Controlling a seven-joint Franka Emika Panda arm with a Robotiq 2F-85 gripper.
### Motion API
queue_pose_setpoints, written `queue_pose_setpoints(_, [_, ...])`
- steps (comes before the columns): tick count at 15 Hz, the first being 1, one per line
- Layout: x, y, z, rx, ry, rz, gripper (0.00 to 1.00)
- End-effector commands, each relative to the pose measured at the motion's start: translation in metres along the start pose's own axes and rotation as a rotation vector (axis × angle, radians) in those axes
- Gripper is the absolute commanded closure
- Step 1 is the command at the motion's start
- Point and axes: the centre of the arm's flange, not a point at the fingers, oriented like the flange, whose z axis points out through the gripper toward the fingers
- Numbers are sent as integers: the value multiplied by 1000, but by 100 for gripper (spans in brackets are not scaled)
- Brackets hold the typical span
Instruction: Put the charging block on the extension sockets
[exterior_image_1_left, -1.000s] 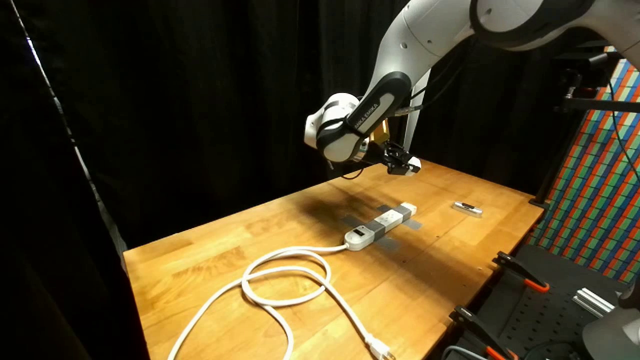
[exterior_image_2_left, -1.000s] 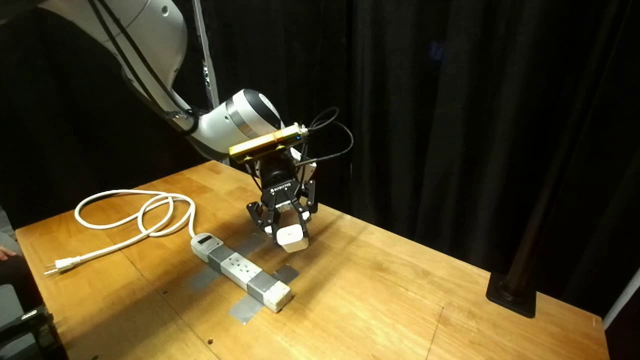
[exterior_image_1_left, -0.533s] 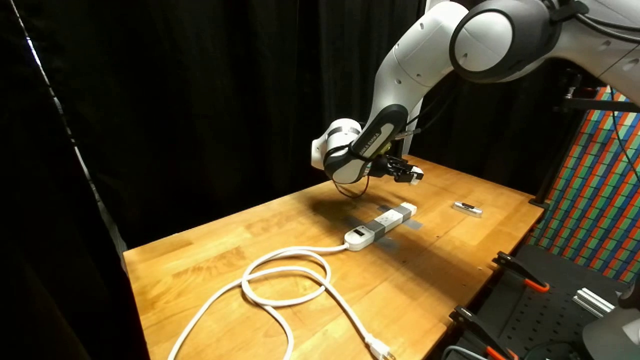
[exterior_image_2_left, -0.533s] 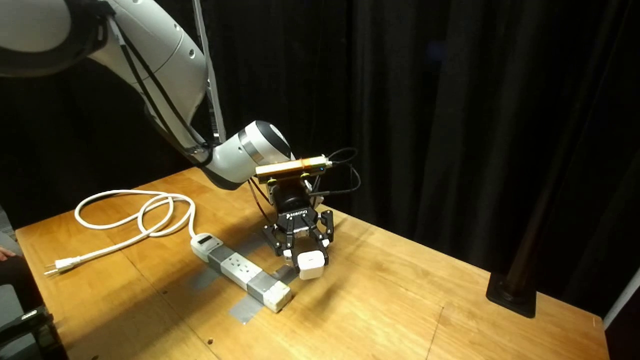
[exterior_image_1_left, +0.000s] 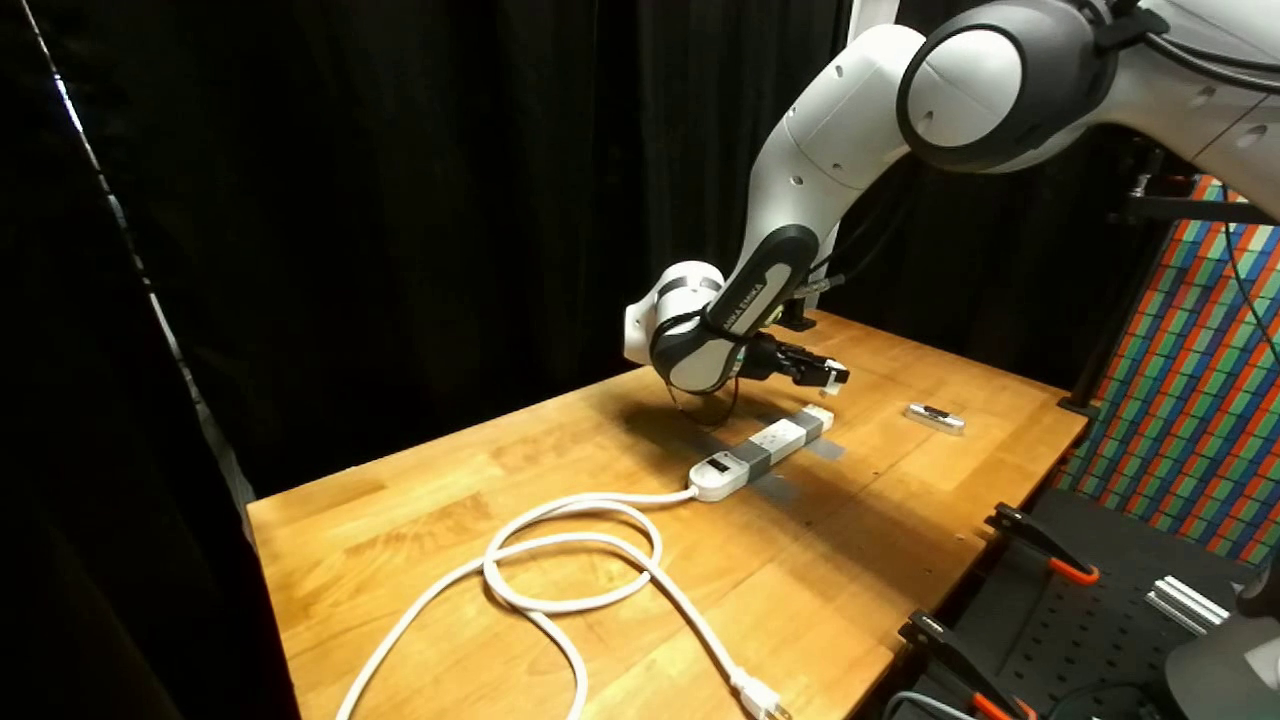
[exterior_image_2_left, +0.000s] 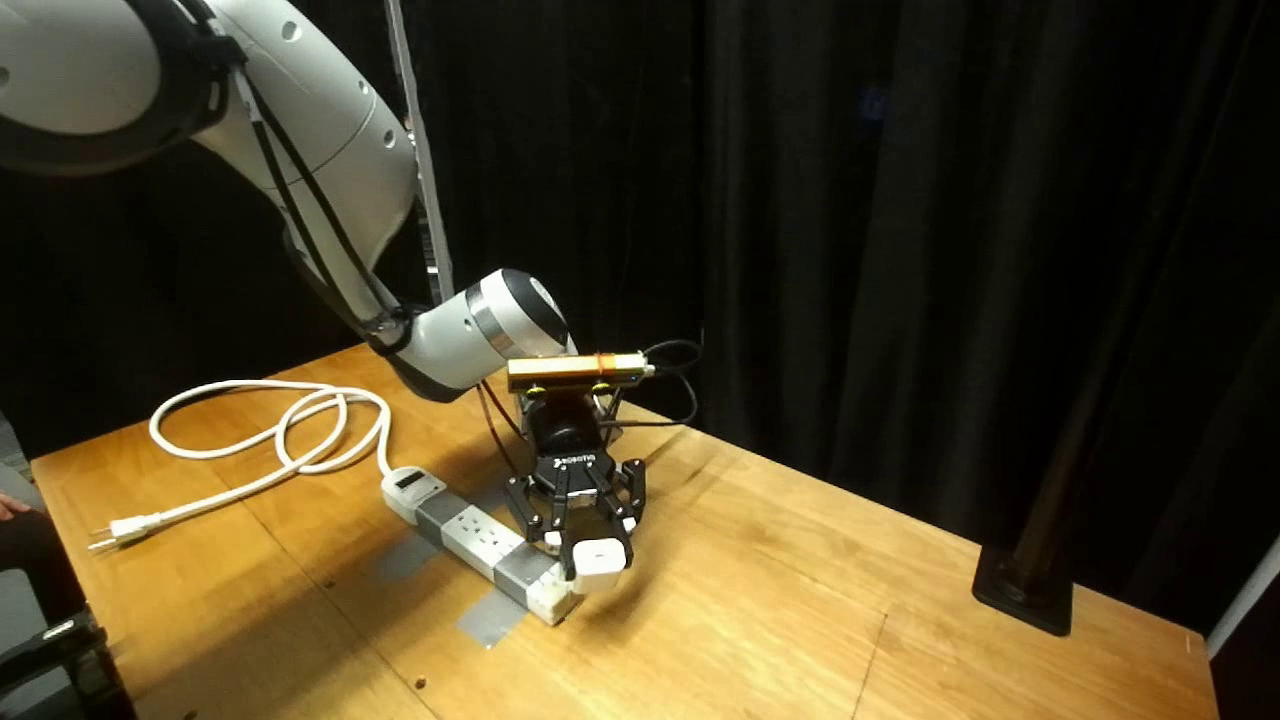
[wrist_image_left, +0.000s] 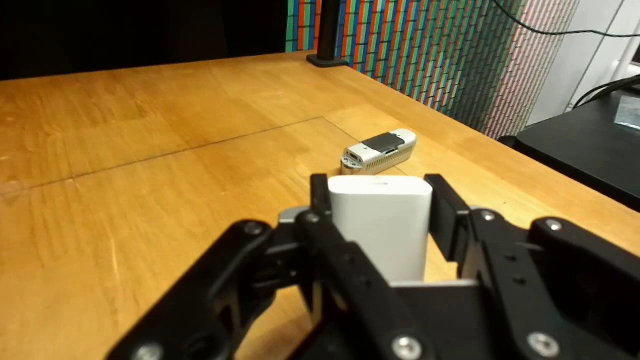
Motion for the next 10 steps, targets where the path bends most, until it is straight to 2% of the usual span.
queue_pose_setpoints(1, [6, -14, 12, -20, -15, -37, 77])
queue_pose_setpoints(10, [29, -33, 13, -43, -7, -96, 77])
